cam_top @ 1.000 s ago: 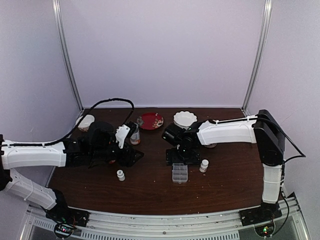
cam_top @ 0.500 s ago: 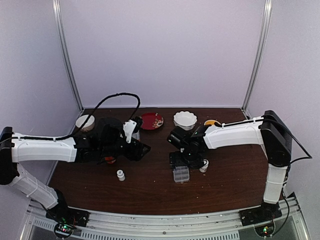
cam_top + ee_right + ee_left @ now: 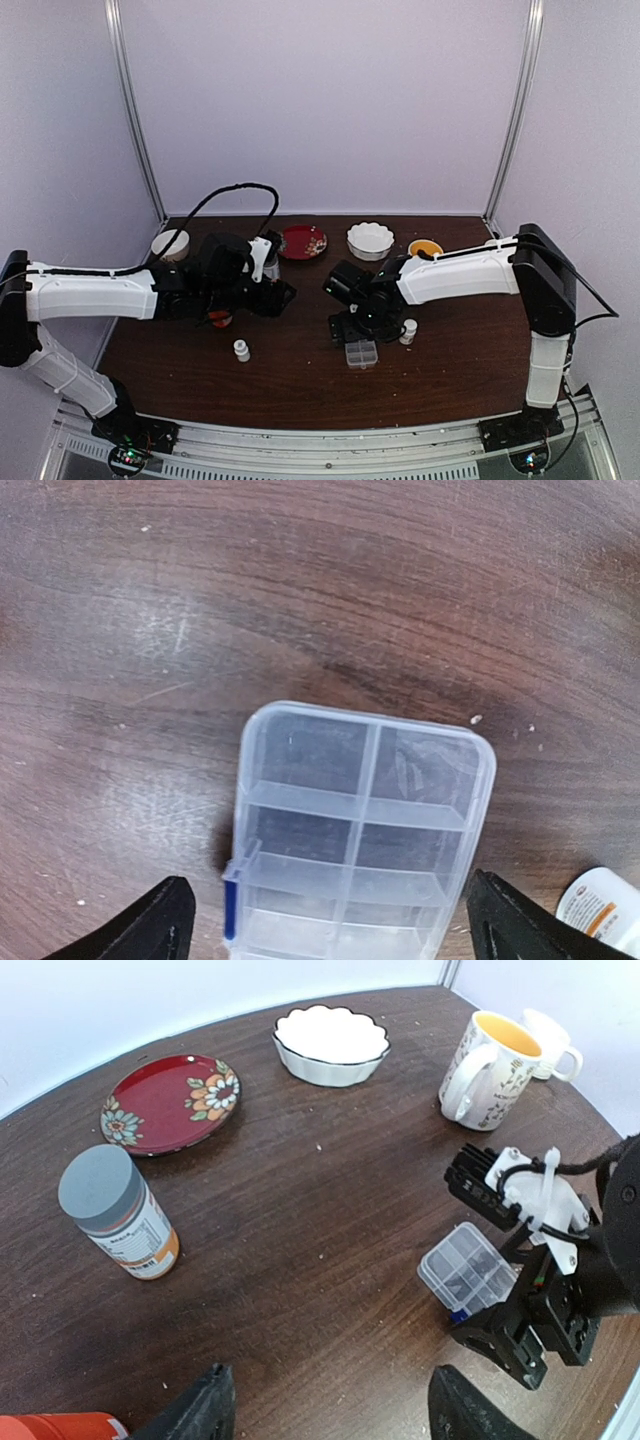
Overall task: Sort the pills into containers
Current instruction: Pick up the pill container from the center of the board, then pass from the right arm to the left
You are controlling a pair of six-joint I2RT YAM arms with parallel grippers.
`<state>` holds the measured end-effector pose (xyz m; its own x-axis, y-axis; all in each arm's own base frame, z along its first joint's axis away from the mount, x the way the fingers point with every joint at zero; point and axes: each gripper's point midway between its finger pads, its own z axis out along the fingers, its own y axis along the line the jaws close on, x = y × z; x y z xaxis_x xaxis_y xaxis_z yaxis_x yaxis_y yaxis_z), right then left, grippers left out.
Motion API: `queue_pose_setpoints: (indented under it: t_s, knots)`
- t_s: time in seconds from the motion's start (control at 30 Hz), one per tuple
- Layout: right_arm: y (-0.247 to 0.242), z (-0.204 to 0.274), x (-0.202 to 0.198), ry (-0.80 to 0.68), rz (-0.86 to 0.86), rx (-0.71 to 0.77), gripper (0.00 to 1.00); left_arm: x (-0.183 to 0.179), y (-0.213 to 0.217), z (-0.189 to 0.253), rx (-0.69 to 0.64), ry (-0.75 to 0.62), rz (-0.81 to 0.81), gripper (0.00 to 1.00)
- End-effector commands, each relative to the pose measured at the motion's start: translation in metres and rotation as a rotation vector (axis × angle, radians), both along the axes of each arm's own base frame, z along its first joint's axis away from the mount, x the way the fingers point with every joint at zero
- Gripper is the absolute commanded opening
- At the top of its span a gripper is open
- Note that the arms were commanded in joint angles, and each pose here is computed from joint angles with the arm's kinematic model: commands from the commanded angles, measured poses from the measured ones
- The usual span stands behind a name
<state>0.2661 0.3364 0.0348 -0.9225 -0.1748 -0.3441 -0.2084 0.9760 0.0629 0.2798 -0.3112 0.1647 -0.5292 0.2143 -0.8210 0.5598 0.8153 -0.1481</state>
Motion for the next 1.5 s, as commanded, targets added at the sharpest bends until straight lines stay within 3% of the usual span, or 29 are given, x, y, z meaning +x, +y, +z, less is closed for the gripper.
queue_pose_setpoints:
  t_s: [0.0,0.17,0.3,0.47,0.8,1.07,1.47]
  knots:
    - [-0.017,-0.005,-0.001,-0.014,0.014,-0.066,0.95,0.011,0.002,0.007,-0.03,-0.008,0.071,0.69]
    - [-0.015,-0.01,-0.002,-0.018,0.053,-0.059,0.89,0.011,-0.001,-0.001,-0.052,0.007,0.085,0.69]
    - [-0.009,-0.005,0.002,-0.033,0.08,-0.048,0.76,0.013,-0.007,0.0,-0.035,0.025,0.085,0.68]
    - [0.004,0.026,0.007,-0.108,0.105,0.068,0.66,0.009,-0.016,-0.001,-0.039,0.051,0.035,0.68]
    - [0.017,0.081,0.006,-0.276,0.157,0.332,0.65,0.005,-0.052,0.026,-0.286,0.055,-0.157,0.71]
    - [0.041,0.146,-0.019,-0.409,0.321,0.693,0.64,-0.012,-0.054,0.07,-0.538,-0.01,-0.352,0.94]
    - [0.059,0.2,-0.051,-0.453,0.482,0.999,0.64,-0.044,-0.057,0.101,-0.703,-0.055,-0.529,0.96]
